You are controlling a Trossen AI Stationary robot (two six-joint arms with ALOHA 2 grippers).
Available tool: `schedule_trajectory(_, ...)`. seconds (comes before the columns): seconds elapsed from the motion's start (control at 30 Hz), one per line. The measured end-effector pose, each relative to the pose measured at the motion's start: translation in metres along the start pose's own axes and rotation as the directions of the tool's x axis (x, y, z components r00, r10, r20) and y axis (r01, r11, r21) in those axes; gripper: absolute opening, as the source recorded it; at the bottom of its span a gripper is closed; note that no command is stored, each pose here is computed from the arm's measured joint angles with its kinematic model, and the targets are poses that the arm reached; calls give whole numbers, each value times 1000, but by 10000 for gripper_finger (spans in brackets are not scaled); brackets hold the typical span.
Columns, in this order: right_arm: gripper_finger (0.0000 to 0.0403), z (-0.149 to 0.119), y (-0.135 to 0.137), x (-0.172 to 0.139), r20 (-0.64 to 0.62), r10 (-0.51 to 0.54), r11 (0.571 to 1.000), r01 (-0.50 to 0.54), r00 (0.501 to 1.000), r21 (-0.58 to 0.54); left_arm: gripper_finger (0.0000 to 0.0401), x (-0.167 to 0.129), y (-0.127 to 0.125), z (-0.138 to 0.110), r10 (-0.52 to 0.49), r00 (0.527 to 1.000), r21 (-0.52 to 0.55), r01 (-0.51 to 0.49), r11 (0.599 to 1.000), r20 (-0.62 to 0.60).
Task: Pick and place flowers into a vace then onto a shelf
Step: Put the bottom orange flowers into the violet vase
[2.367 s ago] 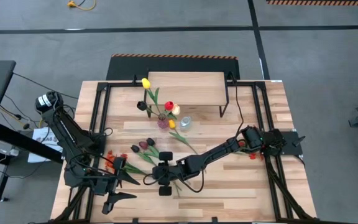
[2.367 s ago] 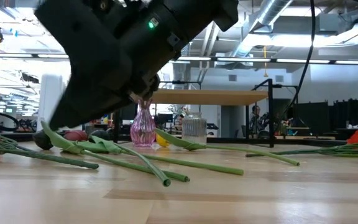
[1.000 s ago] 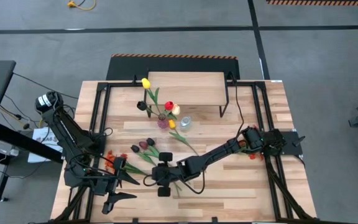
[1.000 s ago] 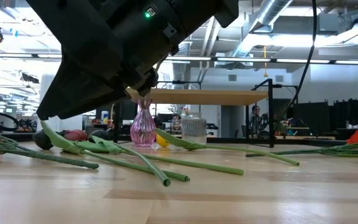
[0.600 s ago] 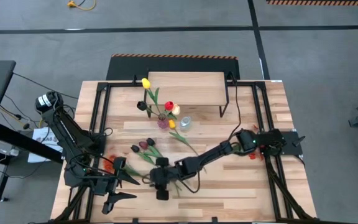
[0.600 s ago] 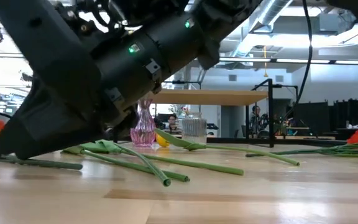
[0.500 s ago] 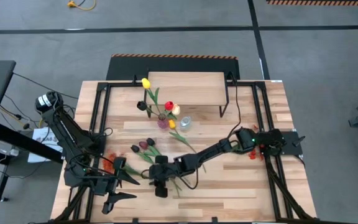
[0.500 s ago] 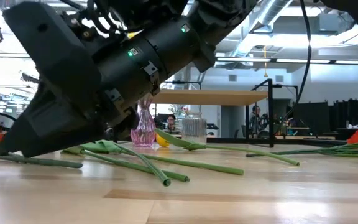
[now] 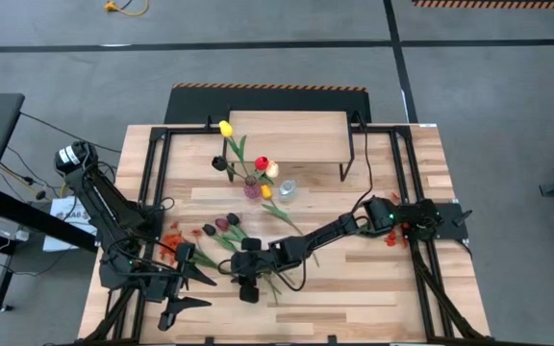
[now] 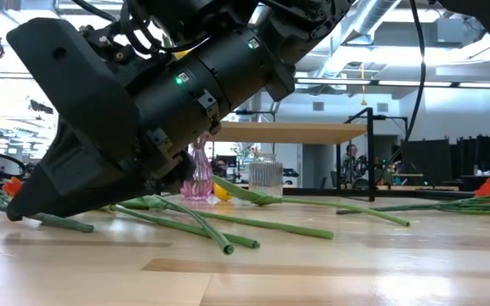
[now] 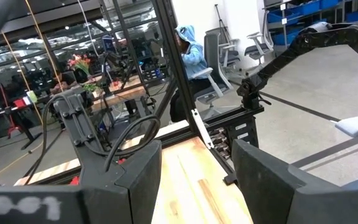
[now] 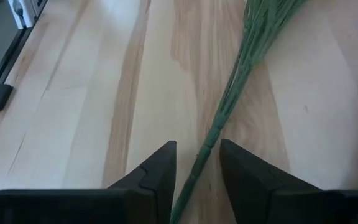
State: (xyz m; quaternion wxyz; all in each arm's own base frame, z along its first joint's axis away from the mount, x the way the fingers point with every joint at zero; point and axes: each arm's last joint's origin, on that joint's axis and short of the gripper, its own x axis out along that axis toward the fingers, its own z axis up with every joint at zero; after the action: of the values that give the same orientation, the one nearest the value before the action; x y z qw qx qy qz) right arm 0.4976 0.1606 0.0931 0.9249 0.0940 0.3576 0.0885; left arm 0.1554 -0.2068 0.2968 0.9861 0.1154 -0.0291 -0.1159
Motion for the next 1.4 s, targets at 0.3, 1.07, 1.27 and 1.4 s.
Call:
schedule_trajectory(0.3,48,-1,-4,0,-16,-12,998,13,1000,65,187,0,0,0,1,1000,0,-1,1000,0)
schedule_trajectory(1.07,0,-2,10,-24,-105,-208,976,213,973,42,187,0,0,0,0,1000,1,0,1000,-1)
schedule_trajectory(1.27,1,4,22,-40,-107,-249,968,251,962,-3,187,0,0,0,0,1000,1,0,1000,-2)
schedule_trajectory(1.4,1,5,27,-43,-113,-234,972,233,966,-25,187,0,0,0,0,1000,1,0,1000,-2)
